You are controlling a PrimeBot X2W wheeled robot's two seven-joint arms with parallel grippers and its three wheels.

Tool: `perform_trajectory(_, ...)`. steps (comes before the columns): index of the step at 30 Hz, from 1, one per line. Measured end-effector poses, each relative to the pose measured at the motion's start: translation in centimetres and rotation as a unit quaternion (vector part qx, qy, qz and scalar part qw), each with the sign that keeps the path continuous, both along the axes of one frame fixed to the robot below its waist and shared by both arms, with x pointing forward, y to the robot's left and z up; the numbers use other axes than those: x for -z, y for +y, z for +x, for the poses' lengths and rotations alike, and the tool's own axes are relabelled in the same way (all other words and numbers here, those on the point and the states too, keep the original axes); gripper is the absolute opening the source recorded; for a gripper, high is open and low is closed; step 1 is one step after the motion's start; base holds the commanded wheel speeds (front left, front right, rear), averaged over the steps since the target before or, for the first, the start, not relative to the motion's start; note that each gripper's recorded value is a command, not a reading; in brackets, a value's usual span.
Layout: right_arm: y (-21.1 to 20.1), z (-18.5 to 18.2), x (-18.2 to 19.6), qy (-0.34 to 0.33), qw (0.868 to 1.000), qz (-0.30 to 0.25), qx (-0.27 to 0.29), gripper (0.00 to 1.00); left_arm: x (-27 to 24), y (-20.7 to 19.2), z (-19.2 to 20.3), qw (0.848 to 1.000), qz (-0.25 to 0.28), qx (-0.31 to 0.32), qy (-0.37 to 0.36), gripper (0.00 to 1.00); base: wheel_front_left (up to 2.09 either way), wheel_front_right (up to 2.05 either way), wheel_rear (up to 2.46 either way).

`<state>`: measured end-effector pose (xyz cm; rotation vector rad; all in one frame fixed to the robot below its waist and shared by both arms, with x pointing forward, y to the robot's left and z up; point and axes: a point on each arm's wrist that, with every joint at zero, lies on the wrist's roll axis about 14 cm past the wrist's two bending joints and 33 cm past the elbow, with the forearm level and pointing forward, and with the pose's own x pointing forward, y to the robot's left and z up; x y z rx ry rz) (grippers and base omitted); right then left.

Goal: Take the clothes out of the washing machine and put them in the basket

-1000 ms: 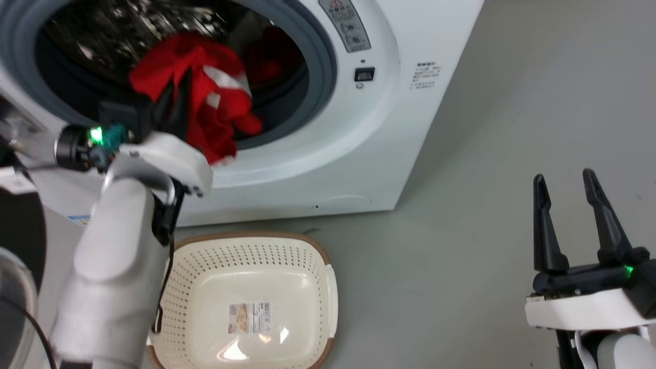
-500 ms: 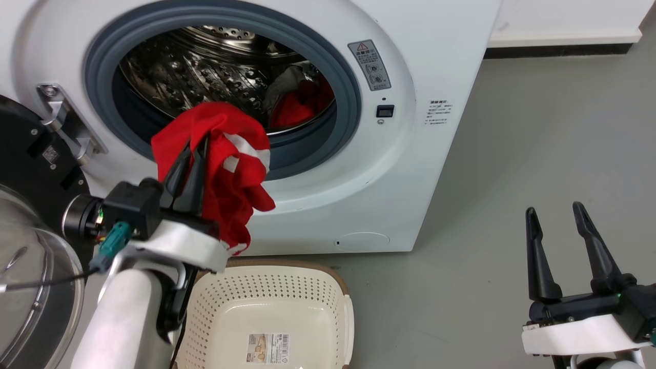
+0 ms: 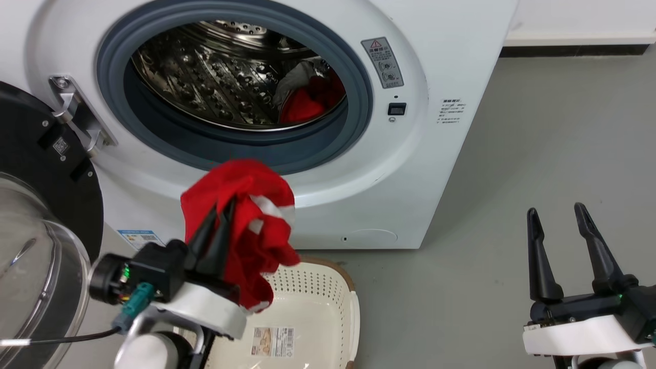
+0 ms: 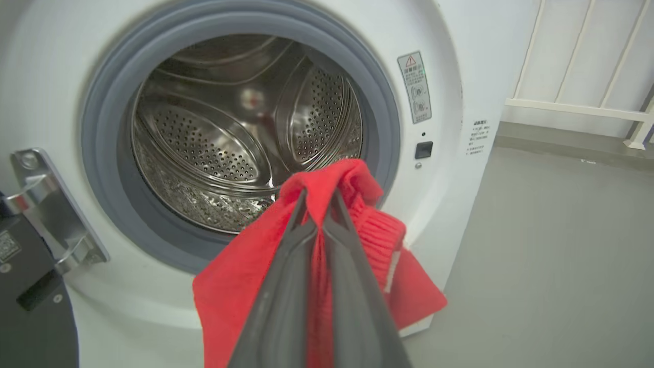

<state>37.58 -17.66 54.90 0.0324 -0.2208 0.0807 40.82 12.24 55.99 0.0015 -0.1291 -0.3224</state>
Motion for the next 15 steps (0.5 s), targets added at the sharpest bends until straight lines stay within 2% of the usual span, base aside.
perform_trajectory(7, 0.3, 1.5, 0.7, 0.007, 1.0, -0.004, -0.005, 1.0, 7.1, -0.8, -0.3, 0.996, -0.002, 0.014, 0.093, 0.0, 0.0, 0.0, 0.0)
perform_trajectory(15, 0.1, 4.3, 2.3, 0.022, 1.0, -0.014, -0.002, 1.0, 16.3, -1.0, 0.6, 0.979, -0.002, 0.01, 0.204, 0.0, 0.0, 0.0, 0.0)
